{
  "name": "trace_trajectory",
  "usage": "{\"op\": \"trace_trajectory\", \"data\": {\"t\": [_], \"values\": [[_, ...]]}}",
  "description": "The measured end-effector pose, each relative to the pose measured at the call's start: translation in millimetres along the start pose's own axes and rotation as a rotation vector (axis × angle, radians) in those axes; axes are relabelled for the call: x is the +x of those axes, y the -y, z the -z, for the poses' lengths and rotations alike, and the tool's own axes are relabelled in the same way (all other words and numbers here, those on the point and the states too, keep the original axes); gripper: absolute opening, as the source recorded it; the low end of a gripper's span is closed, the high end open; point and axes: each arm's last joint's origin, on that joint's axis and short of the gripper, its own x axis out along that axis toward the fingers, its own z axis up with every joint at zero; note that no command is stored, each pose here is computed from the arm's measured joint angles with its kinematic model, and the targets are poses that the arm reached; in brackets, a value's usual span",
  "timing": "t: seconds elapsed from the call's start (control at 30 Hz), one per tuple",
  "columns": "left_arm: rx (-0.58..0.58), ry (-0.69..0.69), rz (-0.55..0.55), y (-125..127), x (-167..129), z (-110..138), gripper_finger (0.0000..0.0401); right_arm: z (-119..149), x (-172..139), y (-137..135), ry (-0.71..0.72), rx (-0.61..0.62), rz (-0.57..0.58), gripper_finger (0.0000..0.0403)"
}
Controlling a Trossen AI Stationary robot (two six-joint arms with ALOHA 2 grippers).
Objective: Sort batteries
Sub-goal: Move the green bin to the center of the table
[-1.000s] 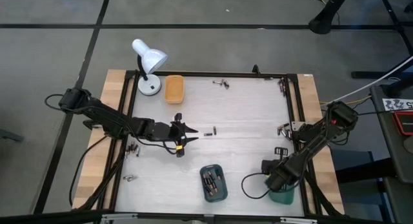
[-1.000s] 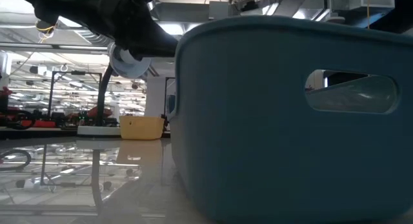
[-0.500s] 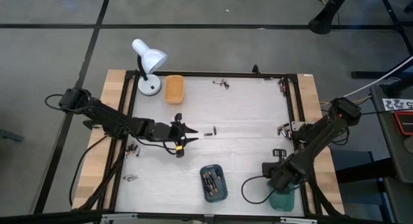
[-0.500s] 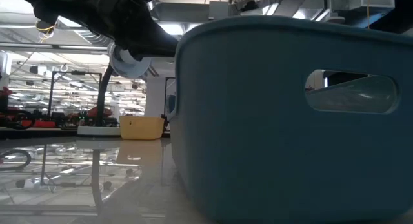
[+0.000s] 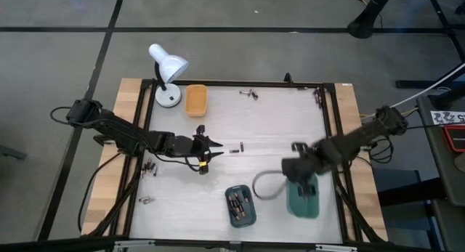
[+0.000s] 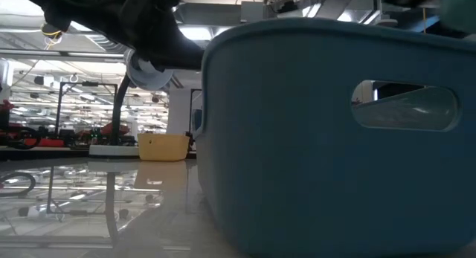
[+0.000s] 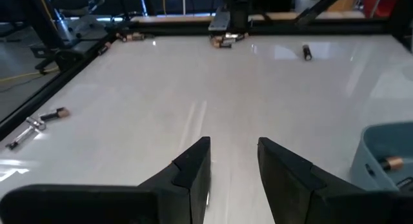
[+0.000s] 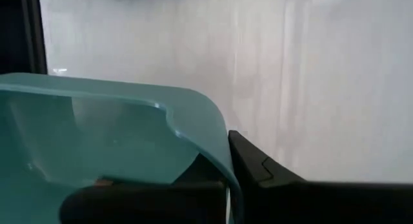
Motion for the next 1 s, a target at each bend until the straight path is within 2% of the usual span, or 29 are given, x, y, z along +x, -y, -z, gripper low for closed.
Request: {"op": "trace_trajectory", "data": {"t": [0.13,0.23,0.5,0.63,0.8,1.0], "values": [[0.010,-0.036,-0.003,-0.3,-0.1,3.7,0.0119,-17.3,-7.2,46.1,0.043,-0.080,0.030,0.0000],[0.010,-0.058,-0.005,-0.5,-0.1,6.0,0.0119,-26.6,-1.9,84.7,0.022,-0.131,0.072,0.0000],[0.037,-0.087,-0.010,-1.2,1.2,9.5,0.0119,-56.2,40.1,170.4,0.002,-0.204,0.092,0.0000],[0.059,-0.099,-0.040,-7.4,10.4,14.1,0.0119,-67.8,65.5,199.0,0.016,-0.265,0.084,0.0000],[0.049,-0.115,-0.104,-21.9,33.0,26.6,0.0119,-68.1,91.4,227.6,-0.006,-0.260,0.007,0.0000],[0.014,-0.134,-0.014,-41.9,55.3,41.1,0.0119,-61.5,99.4,249.6,0.001,-0.183,-0.054,0.0010]]}}
